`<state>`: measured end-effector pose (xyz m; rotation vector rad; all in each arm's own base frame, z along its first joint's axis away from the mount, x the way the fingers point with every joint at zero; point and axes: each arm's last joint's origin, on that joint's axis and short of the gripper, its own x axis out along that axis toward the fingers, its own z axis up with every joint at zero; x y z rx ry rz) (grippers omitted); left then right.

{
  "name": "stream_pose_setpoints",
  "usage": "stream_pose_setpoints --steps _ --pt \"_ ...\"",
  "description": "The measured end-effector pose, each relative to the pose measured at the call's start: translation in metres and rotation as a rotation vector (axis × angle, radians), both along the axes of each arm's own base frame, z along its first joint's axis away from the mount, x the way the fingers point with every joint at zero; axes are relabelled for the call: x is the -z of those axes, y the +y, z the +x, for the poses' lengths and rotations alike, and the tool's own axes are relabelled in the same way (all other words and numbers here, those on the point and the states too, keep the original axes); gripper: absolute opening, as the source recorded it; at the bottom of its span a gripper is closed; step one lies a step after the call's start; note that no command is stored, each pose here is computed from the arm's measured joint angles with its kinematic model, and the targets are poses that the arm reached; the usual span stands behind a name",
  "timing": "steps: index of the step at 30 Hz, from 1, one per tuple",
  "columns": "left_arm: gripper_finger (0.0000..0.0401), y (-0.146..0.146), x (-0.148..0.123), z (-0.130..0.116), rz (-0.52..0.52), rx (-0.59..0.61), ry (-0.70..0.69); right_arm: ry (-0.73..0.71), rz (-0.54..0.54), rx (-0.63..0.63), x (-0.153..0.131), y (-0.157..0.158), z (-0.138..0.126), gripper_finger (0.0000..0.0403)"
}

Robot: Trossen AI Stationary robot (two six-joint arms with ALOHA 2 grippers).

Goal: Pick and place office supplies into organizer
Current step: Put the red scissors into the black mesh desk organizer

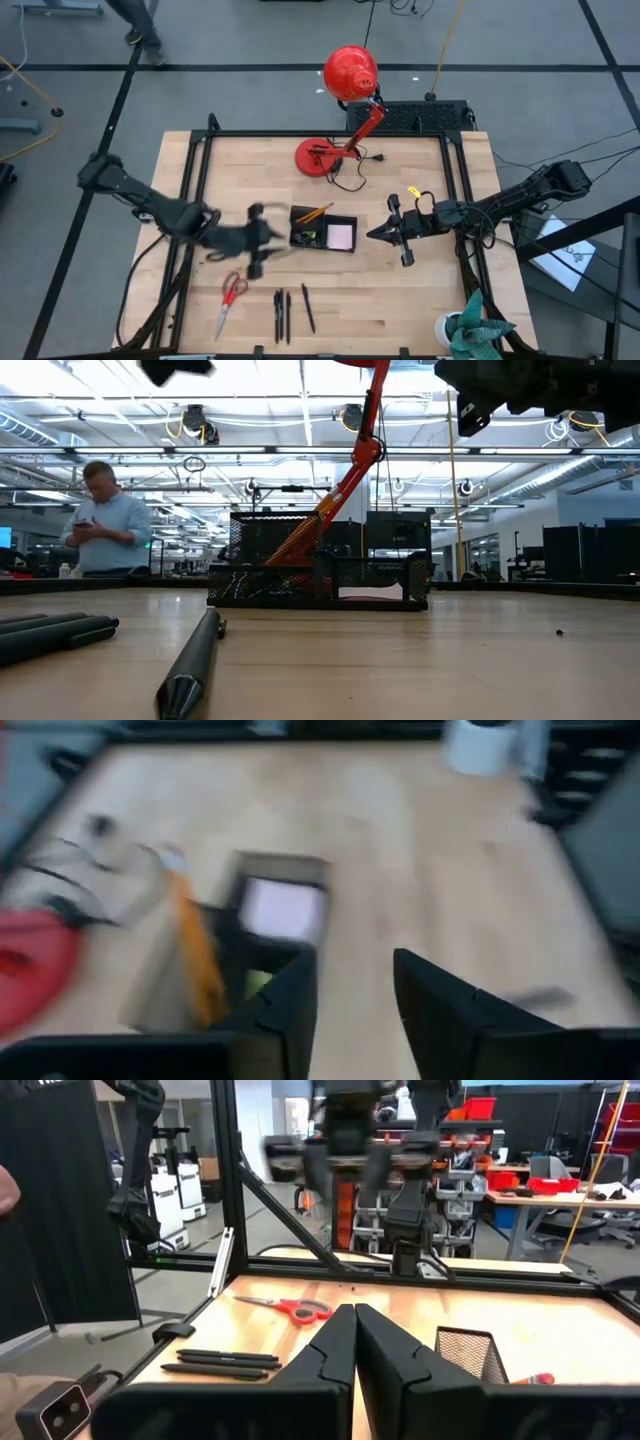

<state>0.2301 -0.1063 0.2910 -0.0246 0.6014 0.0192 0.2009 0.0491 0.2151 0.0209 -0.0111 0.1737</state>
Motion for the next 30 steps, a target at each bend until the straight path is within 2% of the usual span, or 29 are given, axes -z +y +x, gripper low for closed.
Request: stream_pose_setpoints --steps 4,10,14,18,21,26,30 --pt "0.0109 -0.034 0.006 -0.021 -0.117 0.020 0.016 0.007 -0.006 0.000 0.001 0.000 0.000 0.0004" --pt "0.0068 -0.062 0.033 -0.052 -0.214 -0.129 -0.025 0.065 -0.051 0.000 0.007 0.000 0.000 0.0004" --pt "0.0043 -0.071 0.056 -0.068 -0.250 -0.159 -0.022 0.042 -0.057 0.000 0.005 0.000 0.000 0.0004" --pt "0.0017 -0.074 0.077 -0.079 -0.265 -0.157 0.007 0.026 -0.079 0.000 0.004 0.000 0.000 0.0004" --pt "0.0004 -0.076 0.082 -0.083 -0.270 -0.144 -0.004 0.047 -0.116 -0.004 0.006 0.000 0.000 0.0004" --pt "0.0018 -0.078 0.083 -0.085 -0.205 -0.064 0.011 0.047 -0.126 -0.005 0.007 0.000 0.000 0.0004" --pt "0.0023 -0.077 0.082 -0.083 -0.189 -0.078 -0.014 0.047 -0.126 -0.005 0.007 0.000 0.000 0.0004"
